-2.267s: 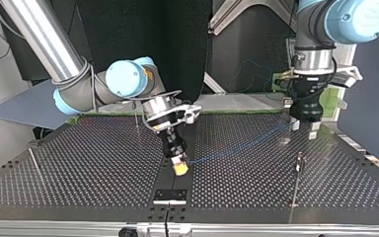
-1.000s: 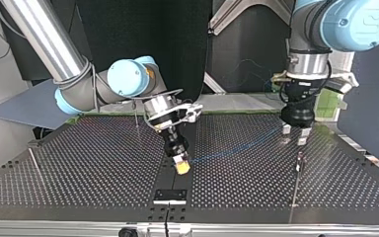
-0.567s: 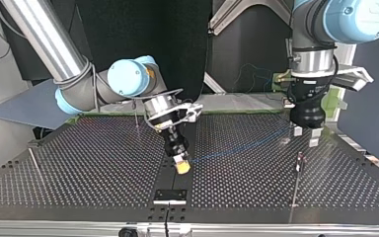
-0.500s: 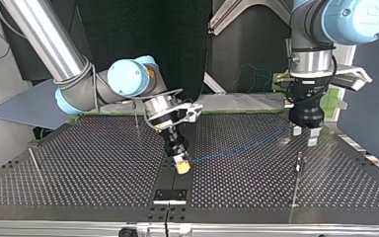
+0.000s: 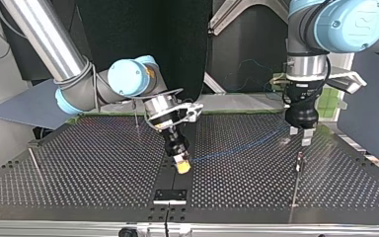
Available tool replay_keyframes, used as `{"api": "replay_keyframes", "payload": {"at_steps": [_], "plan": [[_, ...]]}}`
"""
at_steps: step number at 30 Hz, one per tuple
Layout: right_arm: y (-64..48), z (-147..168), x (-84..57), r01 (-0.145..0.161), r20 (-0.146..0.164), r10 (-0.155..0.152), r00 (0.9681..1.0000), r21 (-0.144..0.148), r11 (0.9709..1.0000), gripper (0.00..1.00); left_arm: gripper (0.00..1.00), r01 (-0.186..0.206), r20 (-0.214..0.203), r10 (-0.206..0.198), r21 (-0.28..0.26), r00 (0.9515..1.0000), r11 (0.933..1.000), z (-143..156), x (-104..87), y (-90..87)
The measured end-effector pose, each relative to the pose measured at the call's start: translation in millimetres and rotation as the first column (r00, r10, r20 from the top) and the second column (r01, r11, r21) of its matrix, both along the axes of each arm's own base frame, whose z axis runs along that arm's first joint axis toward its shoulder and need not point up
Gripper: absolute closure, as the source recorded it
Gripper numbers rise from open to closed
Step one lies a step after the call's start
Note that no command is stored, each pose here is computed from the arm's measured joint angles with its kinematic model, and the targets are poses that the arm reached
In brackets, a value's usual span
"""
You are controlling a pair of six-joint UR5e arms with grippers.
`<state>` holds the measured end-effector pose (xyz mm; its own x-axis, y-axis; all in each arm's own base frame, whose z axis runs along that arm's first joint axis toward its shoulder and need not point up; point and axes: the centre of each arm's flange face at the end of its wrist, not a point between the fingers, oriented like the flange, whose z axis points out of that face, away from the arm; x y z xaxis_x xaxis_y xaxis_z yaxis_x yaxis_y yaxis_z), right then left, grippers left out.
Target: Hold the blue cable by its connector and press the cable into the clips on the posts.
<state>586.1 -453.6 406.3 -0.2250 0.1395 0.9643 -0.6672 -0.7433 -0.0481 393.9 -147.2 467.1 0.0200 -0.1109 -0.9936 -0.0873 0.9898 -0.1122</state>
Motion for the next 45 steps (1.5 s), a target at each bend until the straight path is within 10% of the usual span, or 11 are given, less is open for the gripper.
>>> {"api": "replay_keyframes", "payload": {"at_steps": [45], "plan": [[3.3,-0.9,1.8,-0.004,-0.006,0.004,1.0000,0.005,1.0000,1.00,0.01,-0.074,-0.007,0.075,0.096,0.9971,0.9926,-0.5,-0.9,7.0]]}}
